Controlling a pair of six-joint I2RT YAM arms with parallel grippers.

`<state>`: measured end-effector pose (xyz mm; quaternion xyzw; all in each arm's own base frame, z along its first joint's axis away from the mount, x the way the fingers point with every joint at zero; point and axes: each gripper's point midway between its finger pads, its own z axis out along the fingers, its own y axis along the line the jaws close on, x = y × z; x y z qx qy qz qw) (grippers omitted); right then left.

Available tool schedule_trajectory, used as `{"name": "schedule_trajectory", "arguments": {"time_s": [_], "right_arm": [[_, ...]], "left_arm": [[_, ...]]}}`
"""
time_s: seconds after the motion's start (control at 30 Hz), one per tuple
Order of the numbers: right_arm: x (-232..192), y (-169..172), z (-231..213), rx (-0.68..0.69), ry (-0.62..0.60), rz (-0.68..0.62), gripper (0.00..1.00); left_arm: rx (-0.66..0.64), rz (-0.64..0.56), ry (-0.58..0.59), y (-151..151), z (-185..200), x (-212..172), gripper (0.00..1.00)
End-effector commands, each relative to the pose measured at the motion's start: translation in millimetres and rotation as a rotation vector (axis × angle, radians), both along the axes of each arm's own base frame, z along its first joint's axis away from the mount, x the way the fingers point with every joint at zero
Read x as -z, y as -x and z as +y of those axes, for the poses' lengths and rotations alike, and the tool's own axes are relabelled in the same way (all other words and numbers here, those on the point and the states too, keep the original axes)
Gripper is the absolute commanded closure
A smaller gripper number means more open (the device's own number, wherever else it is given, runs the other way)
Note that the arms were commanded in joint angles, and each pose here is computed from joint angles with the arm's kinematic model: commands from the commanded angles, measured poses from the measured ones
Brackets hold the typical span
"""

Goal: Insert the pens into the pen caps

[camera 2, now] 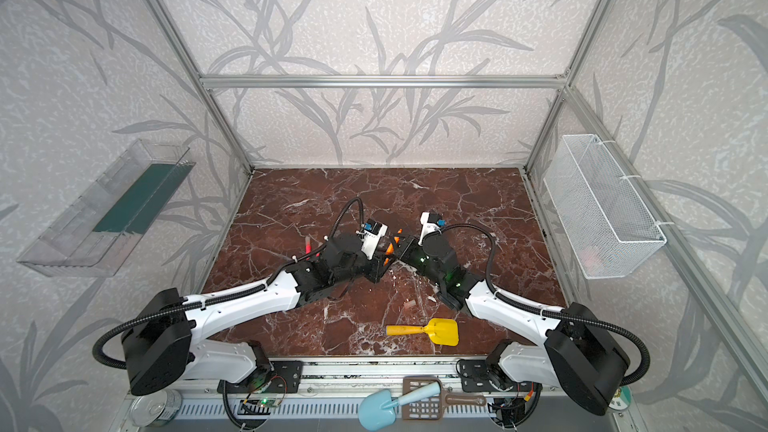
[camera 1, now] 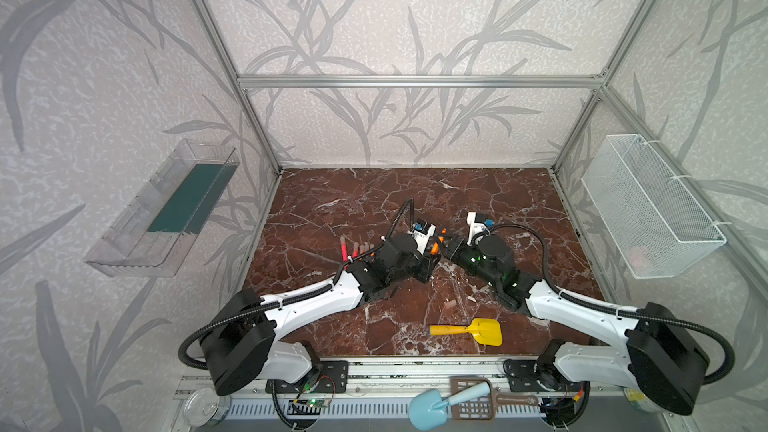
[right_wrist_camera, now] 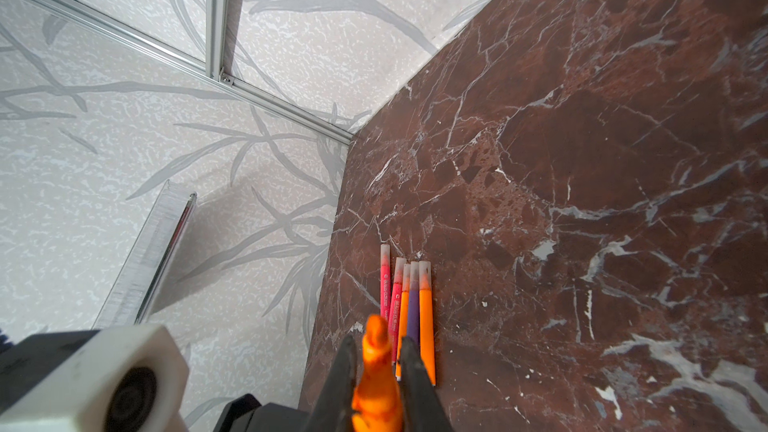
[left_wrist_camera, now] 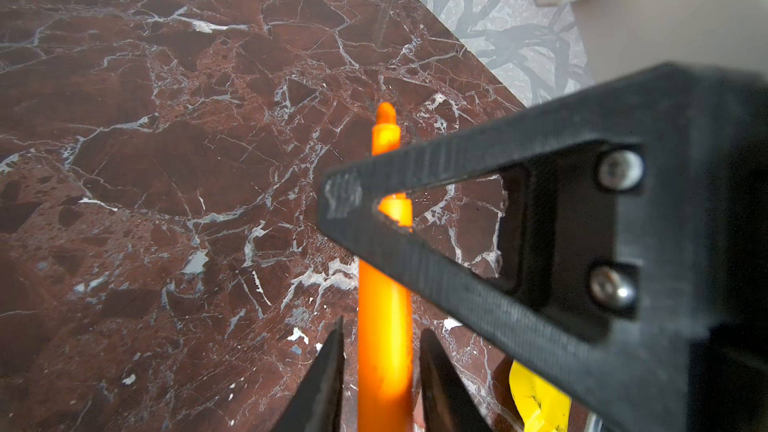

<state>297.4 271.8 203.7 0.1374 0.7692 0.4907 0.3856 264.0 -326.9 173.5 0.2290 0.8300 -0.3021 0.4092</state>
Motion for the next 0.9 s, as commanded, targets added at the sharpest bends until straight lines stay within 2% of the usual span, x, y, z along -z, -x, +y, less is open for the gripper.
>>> {"name": "schedule_trajectory", "arguments": {"time_s": [0.0, 0.27, 0.3, 0.37, 0.43, 0.47, 0.53, 0.6, 0.67, 0.77, 0.87], "right_arm": [[-12, 6, 5, -0.024, -0.058, -0.024, 0.97], [-13, 13, 13, -0.050, -0.082, -0.020, 0.98], [-11, 14, 13, -0.052, -0.080, -0.016, 0.98], [-10, 14, 14, -0.052, -0.080, -0.011, 0.98], [-8, 14, 13, -0.051, -0.077, -0.009, 0.96], [-8, 14, 13, -0.050, -0.073, -0.008, 0.91], [-7, 14, 11, -0.045, -0.064, -0.011, 0.74], [-7, 15, 8, -0.038, -0.057, -0.015, 0.48], [-7, 16, 3, -0.027, -0.034, -0.022, 0.31], [2, 21, -10, -0.004, 0.062, -0.003, 0.18], [14, 31, -27, 0.004, 0.193, 0.035, 0.14]], "left_arm": [[-0.002, -0.034, 0.010, 1, 1, -6, 0.68], [0.003, -0.032, 0.013, 1, 0, -5, 0.70], [0.004, -0.034, 0.017, 1, 0, -6, 0.73], [-0.001, -0.034, 0.018, 1, 0, -7, 0.90], [-0.014, -0.031, 0.018, 0, 3, -7, 1.00], [-0.022, -0.028, 0.023, -1, 4, -7, 1.00], [-0.035, -0.023, 0.039, -3, 7, -7, 1.00], [-0.061, -0.019, 0.047, -7, 13, -8, 1.00], [-0.099, -0.014, 0.057, -12, 22, -8, 1.00], [-0.218, -0.008, 0.038, -25, 45, -4, 1.00], [-0.397, 0.000, -0.029, -40, 83, 5, 1.00]]}}
